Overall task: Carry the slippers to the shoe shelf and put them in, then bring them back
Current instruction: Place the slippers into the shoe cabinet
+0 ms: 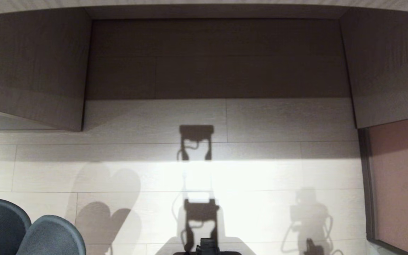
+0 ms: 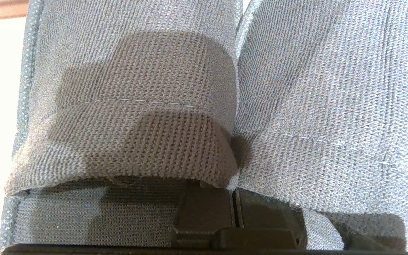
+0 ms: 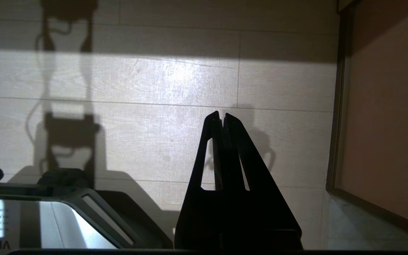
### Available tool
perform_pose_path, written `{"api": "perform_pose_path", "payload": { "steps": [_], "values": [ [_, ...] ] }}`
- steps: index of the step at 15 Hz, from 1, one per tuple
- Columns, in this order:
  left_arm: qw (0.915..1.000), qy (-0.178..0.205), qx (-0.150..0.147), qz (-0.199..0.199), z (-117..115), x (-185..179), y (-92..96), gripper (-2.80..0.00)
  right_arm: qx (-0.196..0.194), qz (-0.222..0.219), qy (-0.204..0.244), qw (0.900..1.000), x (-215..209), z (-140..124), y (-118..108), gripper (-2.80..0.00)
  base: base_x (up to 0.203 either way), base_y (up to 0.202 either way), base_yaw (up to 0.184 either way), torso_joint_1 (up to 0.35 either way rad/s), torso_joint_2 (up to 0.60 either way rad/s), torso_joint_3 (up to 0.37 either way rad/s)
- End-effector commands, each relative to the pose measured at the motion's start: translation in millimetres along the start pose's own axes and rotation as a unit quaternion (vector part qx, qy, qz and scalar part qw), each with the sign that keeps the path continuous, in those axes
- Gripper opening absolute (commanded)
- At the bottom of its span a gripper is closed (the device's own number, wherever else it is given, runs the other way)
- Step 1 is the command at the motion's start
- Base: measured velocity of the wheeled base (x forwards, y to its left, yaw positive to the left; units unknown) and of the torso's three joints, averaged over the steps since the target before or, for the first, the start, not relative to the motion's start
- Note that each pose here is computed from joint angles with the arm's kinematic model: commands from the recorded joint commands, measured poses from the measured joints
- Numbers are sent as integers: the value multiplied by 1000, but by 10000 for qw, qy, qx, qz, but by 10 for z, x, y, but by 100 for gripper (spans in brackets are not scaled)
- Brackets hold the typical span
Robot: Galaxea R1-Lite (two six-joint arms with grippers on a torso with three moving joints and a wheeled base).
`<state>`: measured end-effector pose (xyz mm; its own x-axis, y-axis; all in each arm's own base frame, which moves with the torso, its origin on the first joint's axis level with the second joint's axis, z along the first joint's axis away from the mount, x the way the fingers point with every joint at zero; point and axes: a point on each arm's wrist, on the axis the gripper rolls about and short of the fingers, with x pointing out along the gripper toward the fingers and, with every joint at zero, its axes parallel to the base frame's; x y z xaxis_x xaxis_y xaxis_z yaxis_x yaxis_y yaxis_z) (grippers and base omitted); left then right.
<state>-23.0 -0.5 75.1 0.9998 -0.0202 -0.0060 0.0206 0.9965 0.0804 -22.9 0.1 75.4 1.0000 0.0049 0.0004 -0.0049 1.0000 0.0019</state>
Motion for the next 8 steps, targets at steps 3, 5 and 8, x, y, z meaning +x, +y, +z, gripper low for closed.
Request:
{"api": "perform_pose_path", "payload": {
  "steps": [3, 5, 8],
  "values": [
    [10000, 9, 3, 1, 0, 2, 0, -280, -2, -1, -6, 10000, -1, 0, 0, -280, 0, 0, 0, 3, 1, 205],
    [10000, 9, 3, 1, 0, 2, 0, -280, -2, -1, -6, 10000, -1, 0, 0, -280, 0, 0, 0, 3, 2, 203],
    [10000, 9, 3, 1, 0, 2, 0, -280, 3, -1, -6, 10000, -1, 0, 0, -280, 0, 0, 0, 1, 2, 203]
  ]
}}
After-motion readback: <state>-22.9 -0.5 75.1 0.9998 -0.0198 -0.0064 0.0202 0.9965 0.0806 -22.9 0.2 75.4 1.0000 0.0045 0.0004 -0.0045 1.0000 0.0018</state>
